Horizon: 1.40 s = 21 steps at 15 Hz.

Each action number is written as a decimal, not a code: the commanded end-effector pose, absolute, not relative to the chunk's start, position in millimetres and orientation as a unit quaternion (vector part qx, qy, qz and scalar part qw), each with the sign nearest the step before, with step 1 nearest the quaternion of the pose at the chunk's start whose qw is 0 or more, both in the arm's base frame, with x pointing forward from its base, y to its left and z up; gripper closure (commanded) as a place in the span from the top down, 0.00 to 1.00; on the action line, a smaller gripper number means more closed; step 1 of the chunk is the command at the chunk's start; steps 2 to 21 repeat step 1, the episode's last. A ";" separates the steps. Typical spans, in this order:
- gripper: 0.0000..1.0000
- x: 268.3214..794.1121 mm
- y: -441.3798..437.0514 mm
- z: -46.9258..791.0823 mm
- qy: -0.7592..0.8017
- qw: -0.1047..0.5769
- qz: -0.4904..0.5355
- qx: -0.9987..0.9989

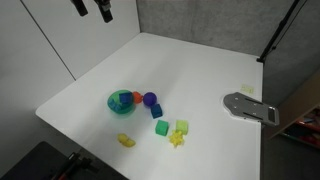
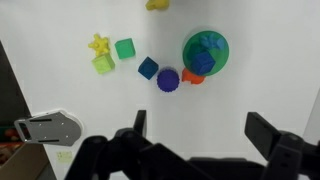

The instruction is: Put the light blue block in the bowl

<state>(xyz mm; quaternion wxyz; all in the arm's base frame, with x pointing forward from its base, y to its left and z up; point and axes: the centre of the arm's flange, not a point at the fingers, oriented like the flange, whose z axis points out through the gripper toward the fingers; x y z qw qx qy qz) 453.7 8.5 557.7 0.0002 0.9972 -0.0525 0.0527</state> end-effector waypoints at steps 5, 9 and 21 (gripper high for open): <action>1.00 453.4 8.5 557.0 -0.052 0.000 0.053 0.997; 1.00 453.4 8.5 557.0 -0.052 0.000 0.053 0.997; 1.00 453.4 8.5 557.0 -0.052 0.000 0.053 0.997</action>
